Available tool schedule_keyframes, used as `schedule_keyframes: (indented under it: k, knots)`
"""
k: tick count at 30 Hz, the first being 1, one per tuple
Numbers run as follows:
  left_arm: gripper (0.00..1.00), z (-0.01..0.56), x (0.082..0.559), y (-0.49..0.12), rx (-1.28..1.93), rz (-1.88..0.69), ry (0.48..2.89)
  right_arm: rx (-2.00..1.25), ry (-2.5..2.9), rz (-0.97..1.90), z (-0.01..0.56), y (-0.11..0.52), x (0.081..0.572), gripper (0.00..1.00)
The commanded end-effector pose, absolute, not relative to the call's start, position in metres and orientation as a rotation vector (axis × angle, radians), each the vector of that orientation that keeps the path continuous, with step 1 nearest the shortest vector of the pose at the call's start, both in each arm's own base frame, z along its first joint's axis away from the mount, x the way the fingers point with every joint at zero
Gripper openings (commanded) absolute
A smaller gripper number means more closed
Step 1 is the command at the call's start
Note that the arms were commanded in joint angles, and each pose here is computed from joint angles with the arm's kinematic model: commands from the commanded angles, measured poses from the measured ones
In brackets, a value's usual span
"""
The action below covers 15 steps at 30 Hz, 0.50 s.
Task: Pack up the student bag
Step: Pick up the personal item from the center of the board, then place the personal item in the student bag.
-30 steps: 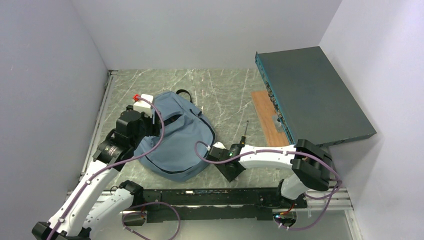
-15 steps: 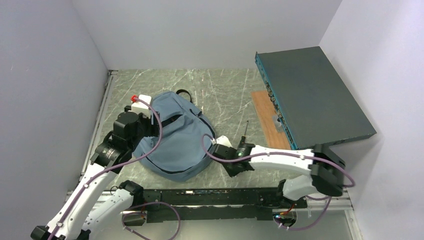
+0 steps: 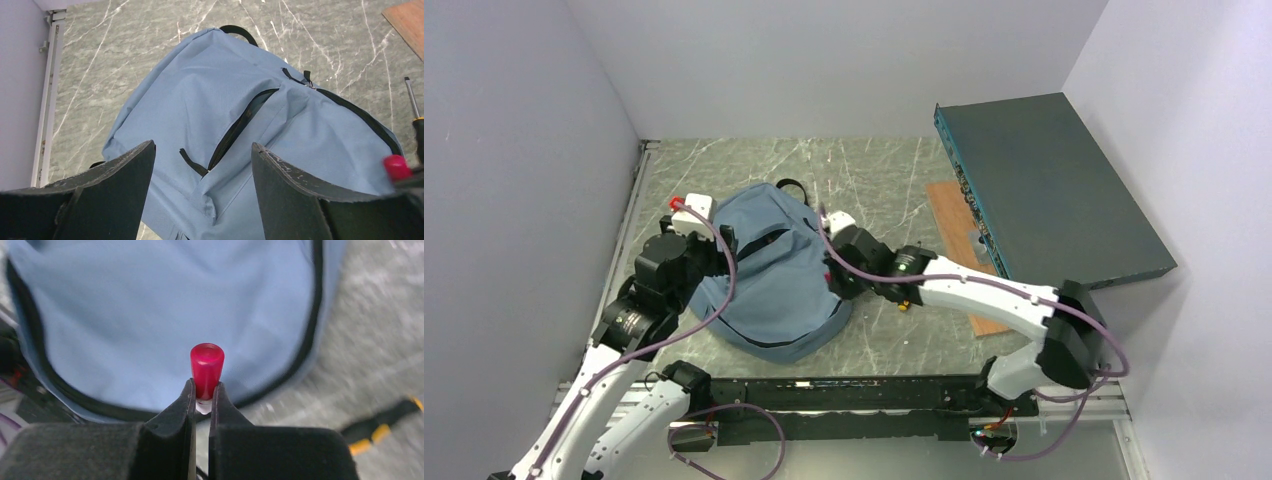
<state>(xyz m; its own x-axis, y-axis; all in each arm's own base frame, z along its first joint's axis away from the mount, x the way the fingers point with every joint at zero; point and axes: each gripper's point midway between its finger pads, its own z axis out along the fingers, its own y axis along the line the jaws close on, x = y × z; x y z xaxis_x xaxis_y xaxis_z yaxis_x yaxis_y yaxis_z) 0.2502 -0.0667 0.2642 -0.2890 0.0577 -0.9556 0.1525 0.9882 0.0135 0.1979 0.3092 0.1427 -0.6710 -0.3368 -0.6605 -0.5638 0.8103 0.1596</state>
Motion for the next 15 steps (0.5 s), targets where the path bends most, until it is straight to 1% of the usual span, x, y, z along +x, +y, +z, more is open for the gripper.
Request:
schedule_keyframes:
  k: [1,4,7,15]
  knots:
    - [0.75,0.277,0.252,-0.061,0.094,-0.092,1.809,-0.696,2.211,0.762,0.176,0.381,0.223,0.00]
    - [0.75,0.280,0.250,-0.061,0.091,-0.098,1.792,-0.698,2.177,0.980,0.184,0.414,0.230,0.00]
    - [0.75,0.283,0.249,-0.060,0.091,-0.103,1.780,-0.668,2.145,1.107,0.191,0.441,0.243,0.00]
    - [0.75,0.280,0.251,-0.057,0.085,-0.079,1.792,-0.515,2.106,1.236,0.191,0.493,0.276,0.00]
